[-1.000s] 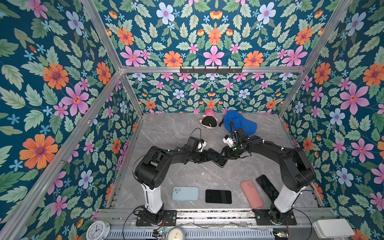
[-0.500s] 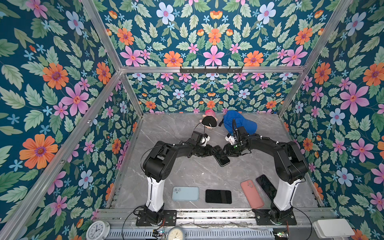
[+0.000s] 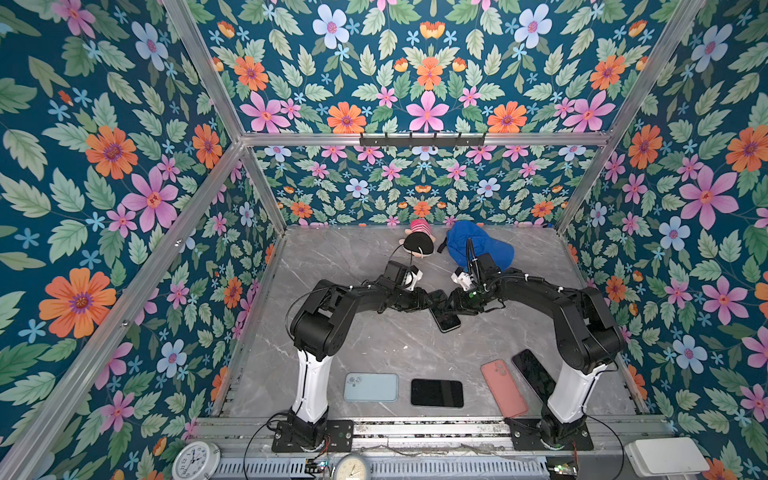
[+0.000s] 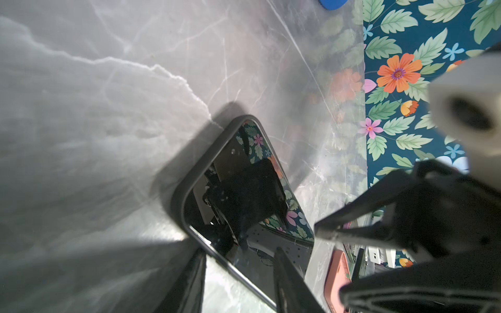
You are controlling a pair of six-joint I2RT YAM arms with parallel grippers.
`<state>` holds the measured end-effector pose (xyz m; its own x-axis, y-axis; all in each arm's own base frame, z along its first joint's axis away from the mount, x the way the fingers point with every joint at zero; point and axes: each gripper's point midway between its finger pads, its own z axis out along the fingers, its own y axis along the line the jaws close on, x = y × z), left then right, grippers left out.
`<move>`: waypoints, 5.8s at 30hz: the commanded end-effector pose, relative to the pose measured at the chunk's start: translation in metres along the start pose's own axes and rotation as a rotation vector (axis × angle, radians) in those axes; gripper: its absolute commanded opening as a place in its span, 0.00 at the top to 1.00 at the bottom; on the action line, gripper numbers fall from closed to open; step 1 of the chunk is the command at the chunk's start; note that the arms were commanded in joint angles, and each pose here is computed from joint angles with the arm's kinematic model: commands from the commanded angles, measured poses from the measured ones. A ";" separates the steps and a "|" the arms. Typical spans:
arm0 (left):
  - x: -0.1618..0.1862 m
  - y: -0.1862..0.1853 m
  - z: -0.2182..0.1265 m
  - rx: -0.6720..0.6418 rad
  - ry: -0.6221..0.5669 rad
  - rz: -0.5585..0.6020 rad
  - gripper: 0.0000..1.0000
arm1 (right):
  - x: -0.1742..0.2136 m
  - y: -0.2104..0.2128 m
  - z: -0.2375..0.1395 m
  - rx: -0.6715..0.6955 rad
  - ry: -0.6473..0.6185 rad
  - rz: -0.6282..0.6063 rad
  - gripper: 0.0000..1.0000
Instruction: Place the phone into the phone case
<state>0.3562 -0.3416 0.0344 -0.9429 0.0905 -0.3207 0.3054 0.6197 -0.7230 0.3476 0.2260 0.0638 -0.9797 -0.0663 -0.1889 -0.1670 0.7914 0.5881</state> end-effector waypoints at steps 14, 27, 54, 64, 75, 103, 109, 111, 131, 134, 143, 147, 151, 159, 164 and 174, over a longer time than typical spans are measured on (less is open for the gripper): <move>0.017 0.016 0.005 -0.063 0.051 -0.040 0.56 | 0.010 -0.021 0.018 -0.009 0.064 0.071 0.57; 0.017 0.013 0.009 -0.058 0.058 -0.036 0.59 | 0.024 -0.014 0.029 -0.041 0.083 0.088 0.73; 0.077 -0.026 -0.033 -0.134 0.148 -0.160 0.68 | 0.034 -0.005 0.004 0.080 -0.007 0.127 0.64; 0.078 -0.021 -0.032 -0.205 0.146 -0.210 0.71 | 0.042 0.000 0.007 0.087 -0.018 0.186 0.64; 0.085 -0.028 -0.021 -0.235 0.200 -0.274 0.70 | 0.047 0.001 0.009 0.142 -0.047 0.325 0.61; 0.091 -0.019 -0.020 -0.337 0.231 -0.298 0.87 | 0.056 0.002 0.021 0.150 -0.011 0.357 0.61; 0.098 -0.010 -0.018 -0.365 0.251 -0.297 0.89 | 0.057 0.001 0.023 0.145 -0.009 0.361 0.61; 0.100 -0.007 -0.017 -0.376 0.258 -0.294 0.93 | 0.058 0.001 0.024 0.140 -0.009 0.364 0.61; 0.089 -0.011 -0.027 -0.394 0.249 -0.188 0.86 | 0.063 -0.007 0.015 0.242 -0.014 0.306 0.62; 0.085 -0.019 -0.027 -0.337 0.214 -0.155 0.80 | 0.063 -0.007 0.013 0.260 -0.017 0.290 0.64; 0.079 -0.033 -0.020 -0.195 0.171 -0.171 0.70 | 0.063 -0.004 0.012 0.262 -0.016 0.271 0.71; 0.077 -0.029 -0.022 -0.189 0.154 -0.179 0.71 | 0.063 -0.001 0.012 0.257 -0.017 0.268 0.73; 0.078 -0.027 -0.022 -0.188 0.159 -0.183 0.72 | 0.063 0.000 0.015 0.255 -0.011 0.264 0.75; 0.085 -0.024 -0.014 -0.163 0.180 -0.202 0.72 | 0.063 0.000 0.018 0.253 -0.001 0.266 0.78; 0.086 -0.024 -0.011 -0.145 0.185 -0.202 0.71 | 0.063 0.000 0.019 0.255 0.001 0.270 0.81; 0.088 -0.025 -0.009 -0.121 0.182 -0.202 0.70 | 0.064 0.001 0.023 0.247 0.009 0.281 0.84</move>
<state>0.2628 -0.3383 0.0278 -0.9950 0.0868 -0.0498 0.0979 0.7408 -0.6646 0.2873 0.2332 0.0340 -0.9851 0.1656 -0.0464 0.1335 0.9062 0.4012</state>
